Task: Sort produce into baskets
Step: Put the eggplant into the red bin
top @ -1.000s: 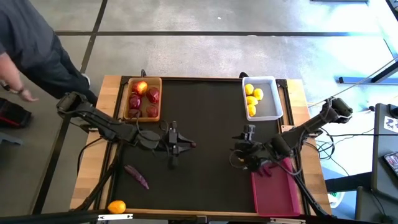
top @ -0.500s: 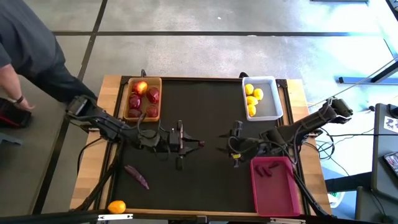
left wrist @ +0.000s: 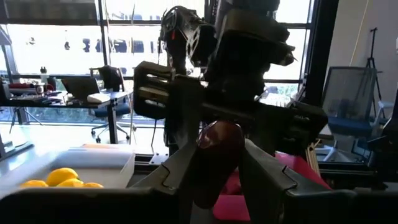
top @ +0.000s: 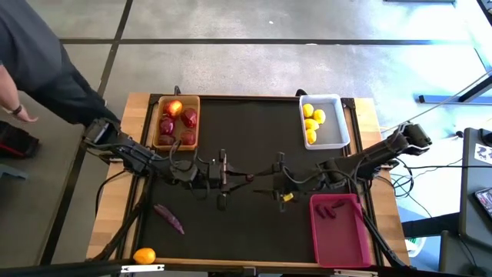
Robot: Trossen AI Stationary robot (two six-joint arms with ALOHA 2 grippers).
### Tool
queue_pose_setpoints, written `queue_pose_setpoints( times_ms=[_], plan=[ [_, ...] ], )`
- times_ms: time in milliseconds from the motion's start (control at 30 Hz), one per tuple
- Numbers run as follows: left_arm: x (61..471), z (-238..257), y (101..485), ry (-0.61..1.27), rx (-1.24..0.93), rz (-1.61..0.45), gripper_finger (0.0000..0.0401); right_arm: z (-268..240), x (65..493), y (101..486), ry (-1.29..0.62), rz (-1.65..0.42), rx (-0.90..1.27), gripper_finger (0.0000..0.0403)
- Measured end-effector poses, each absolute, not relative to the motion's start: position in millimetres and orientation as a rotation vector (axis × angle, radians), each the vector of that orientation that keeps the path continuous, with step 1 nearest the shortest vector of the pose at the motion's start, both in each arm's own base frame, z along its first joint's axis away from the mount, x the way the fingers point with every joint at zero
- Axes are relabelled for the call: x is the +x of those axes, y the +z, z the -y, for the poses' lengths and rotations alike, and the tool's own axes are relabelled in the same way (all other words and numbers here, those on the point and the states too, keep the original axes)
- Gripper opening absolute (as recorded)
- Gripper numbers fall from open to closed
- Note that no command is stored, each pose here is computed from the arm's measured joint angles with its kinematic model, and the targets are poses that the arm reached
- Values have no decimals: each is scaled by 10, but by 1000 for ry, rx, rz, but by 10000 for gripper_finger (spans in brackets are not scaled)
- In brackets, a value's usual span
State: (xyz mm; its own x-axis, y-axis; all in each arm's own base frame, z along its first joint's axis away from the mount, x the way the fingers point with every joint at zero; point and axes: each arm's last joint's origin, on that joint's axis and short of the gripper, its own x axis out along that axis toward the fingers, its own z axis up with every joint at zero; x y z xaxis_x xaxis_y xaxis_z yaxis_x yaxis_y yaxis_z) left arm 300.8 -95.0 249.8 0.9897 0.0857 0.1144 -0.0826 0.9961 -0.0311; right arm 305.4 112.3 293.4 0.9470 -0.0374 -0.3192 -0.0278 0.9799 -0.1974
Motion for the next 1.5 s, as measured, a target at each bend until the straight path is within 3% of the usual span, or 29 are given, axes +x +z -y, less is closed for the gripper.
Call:
queue_pose_setpoints(
  times_ms=[200,567,767,1133,1300,1500],
  plan=[
    [3008,957,2498,74,-18,117,104,-1168,3178,2890,6,-254,-260,166],
    [3003,979,2492,71,21,108,104,-1126,3206,2894,-7,-244,-267,10],
    [3004,973,2493,77,19,109,116,-1126,3206,2894,-9,-243,-273,23],
    [2951,935,2394,95,20,-76,234,-1131,3126,2878,1,-318,-318,10],
    [2900,940,2292,95,-12,-207,242,-1204,2882,3006,34,-409,-303,12],
    [2868,933,2185,109,-56,-312,236,-1293,2440,3060,56,-656,-201,15]
  ],
)
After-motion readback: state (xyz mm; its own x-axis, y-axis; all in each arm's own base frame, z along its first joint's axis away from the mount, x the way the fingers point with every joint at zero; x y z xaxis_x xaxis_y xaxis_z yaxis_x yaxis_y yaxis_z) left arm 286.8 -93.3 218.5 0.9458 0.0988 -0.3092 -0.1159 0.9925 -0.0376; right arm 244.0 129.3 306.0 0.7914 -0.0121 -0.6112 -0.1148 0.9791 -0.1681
